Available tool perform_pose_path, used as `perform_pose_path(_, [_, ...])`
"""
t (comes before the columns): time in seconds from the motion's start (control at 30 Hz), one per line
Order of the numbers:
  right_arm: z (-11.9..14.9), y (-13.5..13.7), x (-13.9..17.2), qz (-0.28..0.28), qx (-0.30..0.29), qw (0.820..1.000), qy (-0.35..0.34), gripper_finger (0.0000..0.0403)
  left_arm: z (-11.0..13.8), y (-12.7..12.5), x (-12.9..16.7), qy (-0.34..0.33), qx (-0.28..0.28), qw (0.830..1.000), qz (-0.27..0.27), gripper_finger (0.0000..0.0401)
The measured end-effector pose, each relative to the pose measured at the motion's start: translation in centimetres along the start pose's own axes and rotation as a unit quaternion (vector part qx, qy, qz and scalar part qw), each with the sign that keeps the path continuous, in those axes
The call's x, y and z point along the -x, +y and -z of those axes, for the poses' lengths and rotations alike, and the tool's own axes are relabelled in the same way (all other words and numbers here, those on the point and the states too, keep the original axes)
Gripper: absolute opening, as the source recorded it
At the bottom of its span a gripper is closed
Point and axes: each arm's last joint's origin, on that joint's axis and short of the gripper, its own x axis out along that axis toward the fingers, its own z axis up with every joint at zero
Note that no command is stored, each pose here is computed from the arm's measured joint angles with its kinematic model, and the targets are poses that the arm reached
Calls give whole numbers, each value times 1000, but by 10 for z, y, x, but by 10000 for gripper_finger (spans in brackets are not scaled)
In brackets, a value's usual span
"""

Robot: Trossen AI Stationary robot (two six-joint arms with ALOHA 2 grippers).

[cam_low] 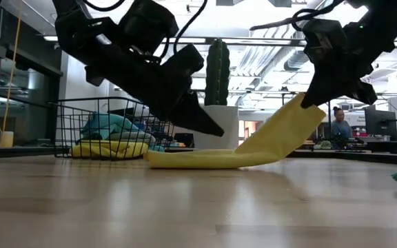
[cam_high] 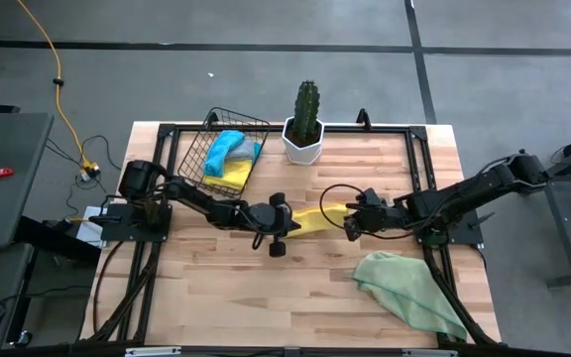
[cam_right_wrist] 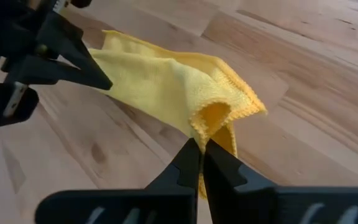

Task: Fold microfiber towels
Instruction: Fold the yellow microfiber towel on the table

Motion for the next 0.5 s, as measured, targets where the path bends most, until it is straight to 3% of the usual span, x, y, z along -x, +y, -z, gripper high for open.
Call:
perform_pose_path(0.33, [0, -1, 0, 6, 7, 1000, 0, 0, 31, -3, 8, 72, -26, 997, -18, 0])
perform_pose_path(0.5, [0, -2, 0, 9, 8, 1000, -2, 0, 28, -4, 12, 70, -35, 997, -15, 0])
